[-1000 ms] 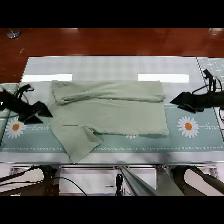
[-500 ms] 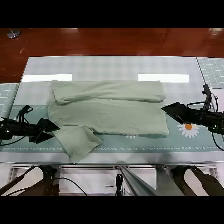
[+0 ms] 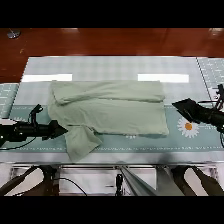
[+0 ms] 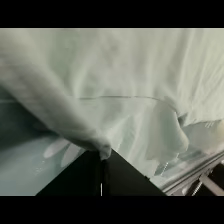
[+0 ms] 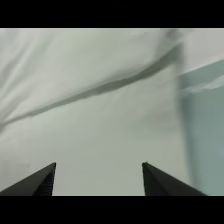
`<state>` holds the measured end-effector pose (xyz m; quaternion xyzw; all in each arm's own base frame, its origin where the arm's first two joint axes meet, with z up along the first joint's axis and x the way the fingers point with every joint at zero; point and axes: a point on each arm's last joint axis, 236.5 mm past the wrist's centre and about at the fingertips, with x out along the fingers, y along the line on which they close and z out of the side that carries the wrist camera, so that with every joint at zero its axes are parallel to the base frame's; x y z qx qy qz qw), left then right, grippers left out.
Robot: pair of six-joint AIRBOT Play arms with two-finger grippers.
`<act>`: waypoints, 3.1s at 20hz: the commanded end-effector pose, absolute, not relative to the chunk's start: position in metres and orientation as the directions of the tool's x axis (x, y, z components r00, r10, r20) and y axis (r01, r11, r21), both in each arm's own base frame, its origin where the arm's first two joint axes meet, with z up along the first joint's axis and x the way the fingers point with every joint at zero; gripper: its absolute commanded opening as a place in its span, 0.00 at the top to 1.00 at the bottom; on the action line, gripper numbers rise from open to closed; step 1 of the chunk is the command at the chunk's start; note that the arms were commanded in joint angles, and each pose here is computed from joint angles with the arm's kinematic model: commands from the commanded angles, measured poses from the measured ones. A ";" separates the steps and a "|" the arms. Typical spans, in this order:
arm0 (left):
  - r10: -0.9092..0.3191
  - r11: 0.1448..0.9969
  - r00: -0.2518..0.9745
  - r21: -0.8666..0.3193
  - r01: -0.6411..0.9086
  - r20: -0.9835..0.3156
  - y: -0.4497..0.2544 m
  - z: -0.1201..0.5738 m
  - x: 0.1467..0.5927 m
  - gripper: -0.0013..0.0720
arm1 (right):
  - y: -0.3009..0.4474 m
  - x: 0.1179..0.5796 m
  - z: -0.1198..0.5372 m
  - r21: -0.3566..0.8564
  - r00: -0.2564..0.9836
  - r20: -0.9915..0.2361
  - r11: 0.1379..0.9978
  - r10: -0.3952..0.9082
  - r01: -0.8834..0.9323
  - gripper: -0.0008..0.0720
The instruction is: Fold the shirts.
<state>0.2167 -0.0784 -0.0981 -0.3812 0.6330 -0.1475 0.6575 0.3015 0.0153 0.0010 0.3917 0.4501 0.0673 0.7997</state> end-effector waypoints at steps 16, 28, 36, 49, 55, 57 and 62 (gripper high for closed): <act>-0.701 0.664 0.124 -0.707 -0.245 -0.702 -0.091 -0.094 0.213 0.96 | 0.058 0.236 -0.107 0.547 0.173 -0.833 0.732 0.526 0.407 0.14; -0.666 0.665 0.350 -0.737 -0.123 -0.659 -0.063 -0.012 0.313 0.96 | 0.026 0.350 -0.029 0.547 0.295 -0.825 0.812 0.482 0.204 0.94; -0.663 0.672 0.354 -0.733 -0.107 -0.659 -0.063 0.007 0.438 0.96 | 0.023 0.450 -0.001 0.628 0.406 -0.741 0.766 0.535 0.138 0.94; -0.652 0.699 0.286 -0.703 -0.130 -0.702 -0.054 -0.032 0.516 0.96 | 0.019 0.493 -0.042 0.674 0.395 -0.717 0.715 0.574 0.186 0.94; -0.655 0.690 0.291 -0.709 -0.147 -0.698 -0.055 -0.041 0.527 0.96 | 0.026 0.500 -0.046 0.682 0.409 -0.709 0.707 0.575 0.187 0.94; -0.648 0.693 0.304 -0.706 -0.145 -0.698 -0.055 -0.042 0.531 0.96 | 0.028 0.507 -0.046 0.673 0.430 -0.710 0.717 0.558 0.182 0.94; -0.695 0.678 0.202 -0.723 -0.136 -0.690 -0.067 -0.033 0.508 0.02 | 0.023 0.511 -0.041 0.688 0.450 -0.698 0.694 0.556 0.210 0.13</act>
